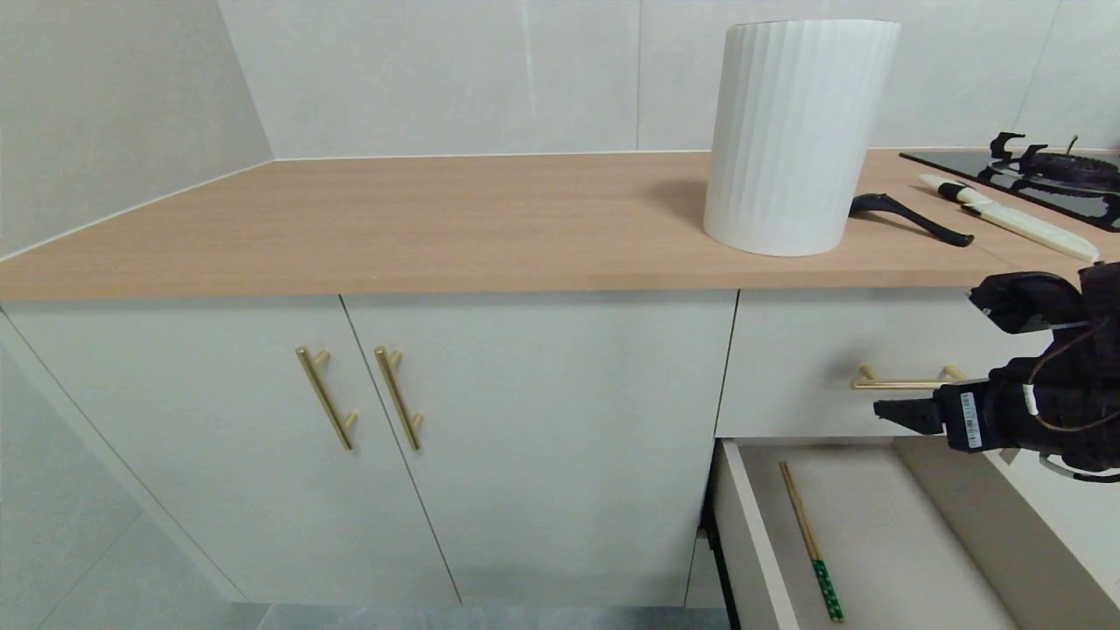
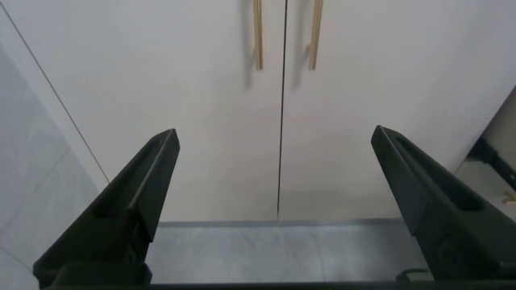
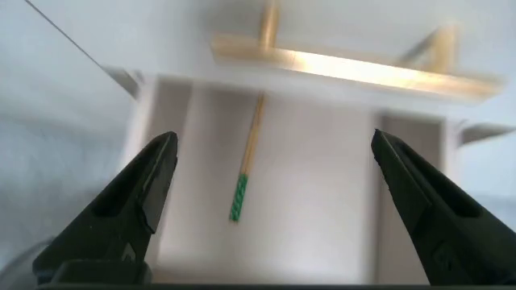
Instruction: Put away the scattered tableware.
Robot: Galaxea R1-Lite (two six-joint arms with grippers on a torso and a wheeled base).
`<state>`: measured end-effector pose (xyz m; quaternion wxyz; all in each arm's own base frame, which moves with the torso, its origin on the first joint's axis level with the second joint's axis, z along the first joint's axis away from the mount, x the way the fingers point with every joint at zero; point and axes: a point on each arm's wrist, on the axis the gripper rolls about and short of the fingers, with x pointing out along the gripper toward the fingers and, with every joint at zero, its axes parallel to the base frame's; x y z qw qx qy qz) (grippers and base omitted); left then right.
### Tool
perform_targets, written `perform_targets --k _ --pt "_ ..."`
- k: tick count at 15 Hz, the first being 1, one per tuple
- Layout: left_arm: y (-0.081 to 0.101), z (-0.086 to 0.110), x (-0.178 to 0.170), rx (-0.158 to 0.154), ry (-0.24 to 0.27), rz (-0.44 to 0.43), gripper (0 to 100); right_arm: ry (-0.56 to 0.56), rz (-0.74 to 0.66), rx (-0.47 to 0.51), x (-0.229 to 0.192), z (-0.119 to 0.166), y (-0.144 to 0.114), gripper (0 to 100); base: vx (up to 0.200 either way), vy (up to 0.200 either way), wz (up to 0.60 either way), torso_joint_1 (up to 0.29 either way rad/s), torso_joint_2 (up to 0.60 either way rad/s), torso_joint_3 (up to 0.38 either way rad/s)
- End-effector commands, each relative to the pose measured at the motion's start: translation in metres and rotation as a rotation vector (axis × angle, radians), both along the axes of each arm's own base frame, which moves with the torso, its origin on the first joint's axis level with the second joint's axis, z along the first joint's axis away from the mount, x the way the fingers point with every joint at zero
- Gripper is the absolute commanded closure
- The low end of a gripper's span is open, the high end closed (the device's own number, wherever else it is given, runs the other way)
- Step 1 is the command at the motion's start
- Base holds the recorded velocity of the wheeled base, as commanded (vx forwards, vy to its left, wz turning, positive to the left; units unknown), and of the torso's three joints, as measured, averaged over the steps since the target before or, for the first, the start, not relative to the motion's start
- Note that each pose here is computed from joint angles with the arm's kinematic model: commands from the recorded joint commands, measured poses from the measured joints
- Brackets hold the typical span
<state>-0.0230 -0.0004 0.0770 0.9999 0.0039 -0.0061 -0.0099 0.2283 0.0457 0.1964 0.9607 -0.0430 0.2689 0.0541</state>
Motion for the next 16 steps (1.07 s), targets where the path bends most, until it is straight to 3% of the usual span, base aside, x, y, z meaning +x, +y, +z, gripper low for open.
perform_targets --k 1,8,13,16 --pt "0.0 0.0 0.0 0.0 0.0 0.0 0 -0.045 0.001 0.01 -0.007 0.011 -0.002 0 0.0 0.0 0.0 0.012 -0.25 -0.3" --pt "0.0 0.0 0.0 0.0 0.0 0.0 0 -0.104 -0.002 0.03 -0.003 0.028 -0.008 0 0.0 0.0 0.0 0.078 -0.43 -0.343" --pt "0.0 0.0 0.0 0.0 0.0 0.0 0 -0.261 0.037 -0.008 0.037 0.076 -0.041 0 0.0 0.0 0.0 0.097 -0.32 -0.227" --pt "0.0 0.0 0.0 0.0 0.0 0.0 0 -0.161 0.038 -0.002 0.064 0.085 -0.042 0 0.0 0.0 0.0 0.006 -0.02 -0.011"
